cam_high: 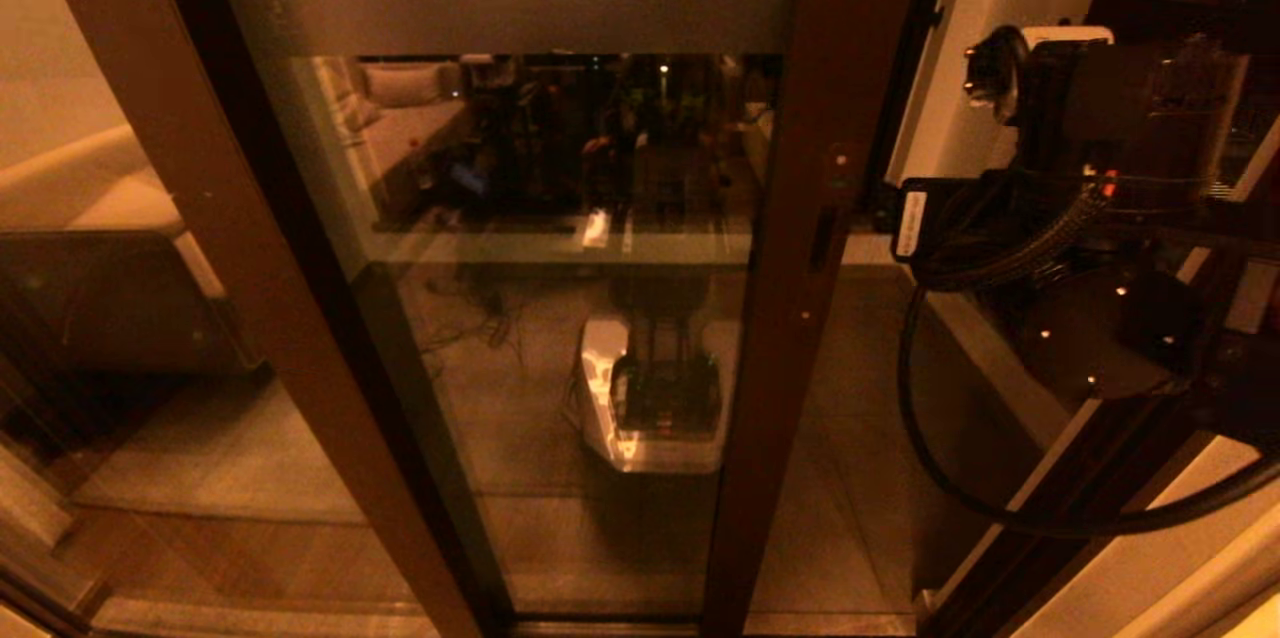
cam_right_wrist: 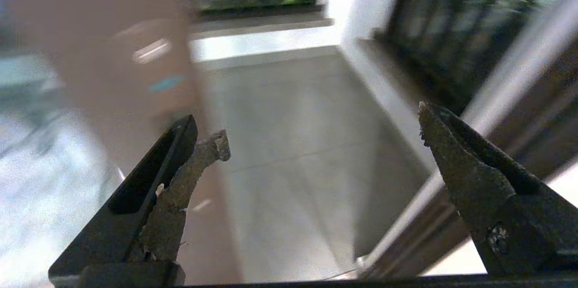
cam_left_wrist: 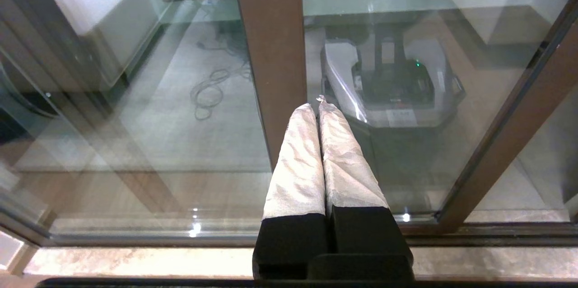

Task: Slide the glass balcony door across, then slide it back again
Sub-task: Close the slid door

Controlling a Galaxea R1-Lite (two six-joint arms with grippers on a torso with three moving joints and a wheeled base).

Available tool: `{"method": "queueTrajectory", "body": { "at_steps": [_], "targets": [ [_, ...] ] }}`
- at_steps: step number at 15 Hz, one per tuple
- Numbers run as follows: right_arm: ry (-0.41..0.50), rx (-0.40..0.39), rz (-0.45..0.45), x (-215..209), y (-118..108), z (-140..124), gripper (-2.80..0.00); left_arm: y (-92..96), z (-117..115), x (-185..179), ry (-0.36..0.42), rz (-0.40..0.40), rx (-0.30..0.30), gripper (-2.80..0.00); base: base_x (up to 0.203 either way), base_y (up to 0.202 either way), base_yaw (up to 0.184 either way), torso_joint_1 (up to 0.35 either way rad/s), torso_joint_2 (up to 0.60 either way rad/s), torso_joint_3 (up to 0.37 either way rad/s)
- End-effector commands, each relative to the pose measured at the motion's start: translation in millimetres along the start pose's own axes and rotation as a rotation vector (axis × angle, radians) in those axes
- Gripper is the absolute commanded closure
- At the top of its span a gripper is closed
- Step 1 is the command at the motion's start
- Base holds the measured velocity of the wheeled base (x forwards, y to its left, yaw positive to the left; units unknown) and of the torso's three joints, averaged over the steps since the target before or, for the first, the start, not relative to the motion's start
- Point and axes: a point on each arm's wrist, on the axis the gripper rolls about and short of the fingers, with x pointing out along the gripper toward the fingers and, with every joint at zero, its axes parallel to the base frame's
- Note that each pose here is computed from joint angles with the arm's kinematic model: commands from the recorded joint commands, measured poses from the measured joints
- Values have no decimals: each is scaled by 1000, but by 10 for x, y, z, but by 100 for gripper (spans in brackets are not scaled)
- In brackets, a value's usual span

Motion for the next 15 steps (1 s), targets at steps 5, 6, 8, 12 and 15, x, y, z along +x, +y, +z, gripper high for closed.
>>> {"method": "queueTrajectory", "body": {
  "at_steps": [5,6,8,12,15],
  "targets": [
    [45,-75,22,30,258,-213,-280,0,0,0,0,0,0,0,0,0,0,0,0,0],
    [52,-86,20,66,306,-253,-280,0,0,0,0,0,1,0,0,0,0,0,0,0],
    [63,-101,12,153,393,-322,-280,0,0,0,0,0,1,0,0,0,0,0,0,0],
    [68,-101,-3,286,495,-358,-280,0,0,0,0,0,1,0,0,0,0,0,0,0],
    [87,-126,-6,343,545,-456,-280,0,0,0,0,0,1,0,0,0,0,0,0,0]
  ]
}}
